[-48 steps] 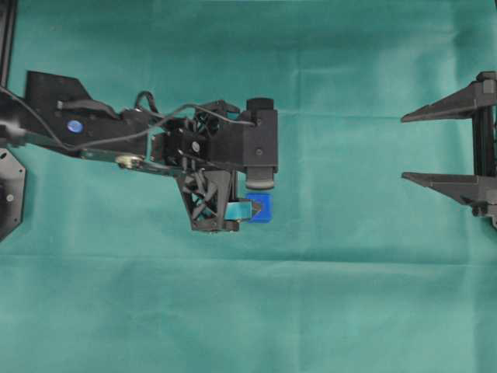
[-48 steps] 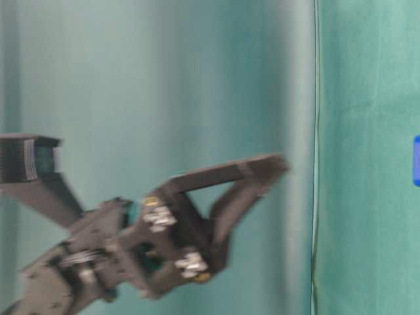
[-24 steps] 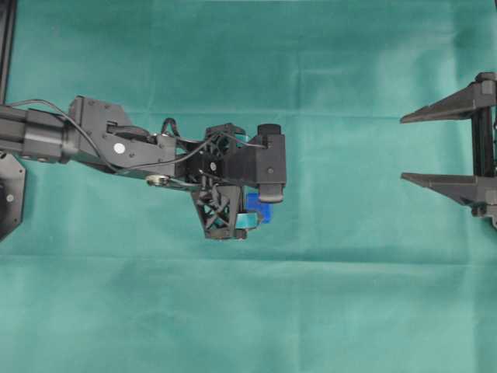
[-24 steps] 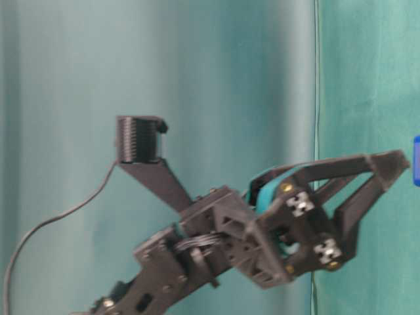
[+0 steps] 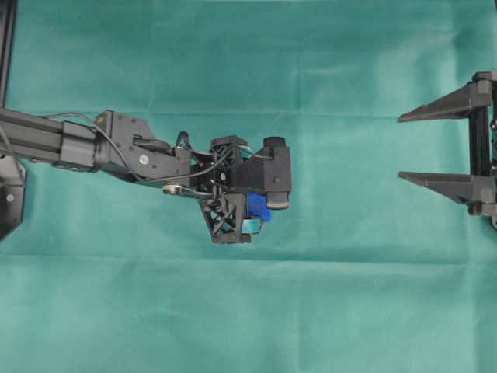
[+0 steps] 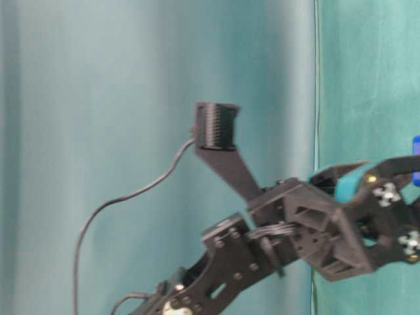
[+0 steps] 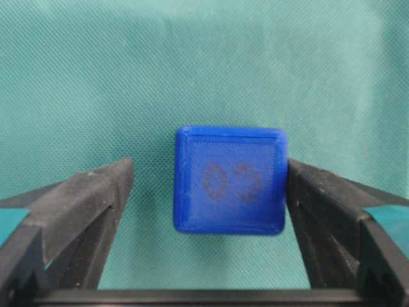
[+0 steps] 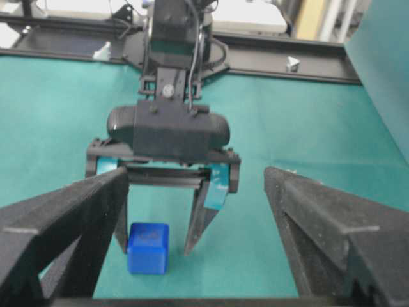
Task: Handover the blue block to the right arm after grasping it with the left arm, then place it in the designated position.
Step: 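Lift the blue cube with the left gripper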
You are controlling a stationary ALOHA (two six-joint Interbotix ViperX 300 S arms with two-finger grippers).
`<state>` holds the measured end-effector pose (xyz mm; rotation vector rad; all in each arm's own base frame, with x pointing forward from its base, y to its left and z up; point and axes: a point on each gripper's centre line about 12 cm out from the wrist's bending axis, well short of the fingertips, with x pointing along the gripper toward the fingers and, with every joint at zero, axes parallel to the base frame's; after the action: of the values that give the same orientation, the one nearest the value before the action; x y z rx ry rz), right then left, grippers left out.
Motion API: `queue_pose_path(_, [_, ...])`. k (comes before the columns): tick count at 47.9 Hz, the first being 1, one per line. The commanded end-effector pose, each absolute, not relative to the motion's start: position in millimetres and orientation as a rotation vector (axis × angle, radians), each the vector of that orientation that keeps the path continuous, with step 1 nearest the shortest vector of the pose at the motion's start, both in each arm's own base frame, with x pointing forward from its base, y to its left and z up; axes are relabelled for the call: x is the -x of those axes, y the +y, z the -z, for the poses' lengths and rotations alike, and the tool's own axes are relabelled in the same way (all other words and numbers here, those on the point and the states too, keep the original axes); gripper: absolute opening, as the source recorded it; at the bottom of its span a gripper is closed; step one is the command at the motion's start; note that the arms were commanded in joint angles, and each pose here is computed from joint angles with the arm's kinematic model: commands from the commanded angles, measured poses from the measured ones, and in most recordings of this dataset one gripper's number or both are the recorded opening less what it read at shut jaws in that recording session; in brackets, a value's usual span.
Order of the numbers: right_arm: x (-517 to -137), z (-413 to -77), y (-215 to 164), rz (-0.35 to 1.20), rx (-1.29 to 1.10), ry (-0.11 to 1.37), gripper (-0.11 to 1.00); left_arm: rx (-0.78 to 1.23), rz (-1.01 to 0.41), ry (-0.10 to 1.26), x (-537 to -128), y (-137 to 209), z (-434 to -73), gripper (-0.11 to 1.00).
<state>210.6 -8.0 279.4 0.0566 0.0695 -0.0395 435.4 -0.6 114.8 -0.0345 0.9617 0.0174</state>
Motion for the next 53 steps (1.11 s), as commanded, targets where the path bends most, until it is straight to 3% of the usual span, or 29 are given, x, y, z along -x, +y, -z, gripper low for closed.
queue_pose_path(1, [-213.3, -287.9, -9.1, 0.043, -0.053, 0.05, 0.93, 0.035, -0.014, 0.928, -439.1, -2.0, -121.3, 0.99])
queue_pose_path(24, [-213.9, -287.9, -9.4, 0.045, -0.053, 0.051, 0.93, 0.034, -0.013, 0.925, -437.4, -2.7, -117.6, 0.94])
queue_pose_path(28, [-213.8, -287.5, -9.4, 0.045, -0.053, 0.051, 0.93, 0.031, -0.008, 0.925, -437.4, -4.7, -117.6, 0.8])
queue_pose_path(34, [-213.9, -287.9, -9.4, 0.045, -0.055, 0.051, 0.93, 0.031, -0.008, 0.927, -436.5, -4.7, -117.3, 0.46])
queue_pose_path(53, [-213.7, -286.9, -9.7, 0.047, -0.054, 0.056, 0.93, 0.03, -0.006, 0.928, -436.4, -5.4, -117.2, 0.47])
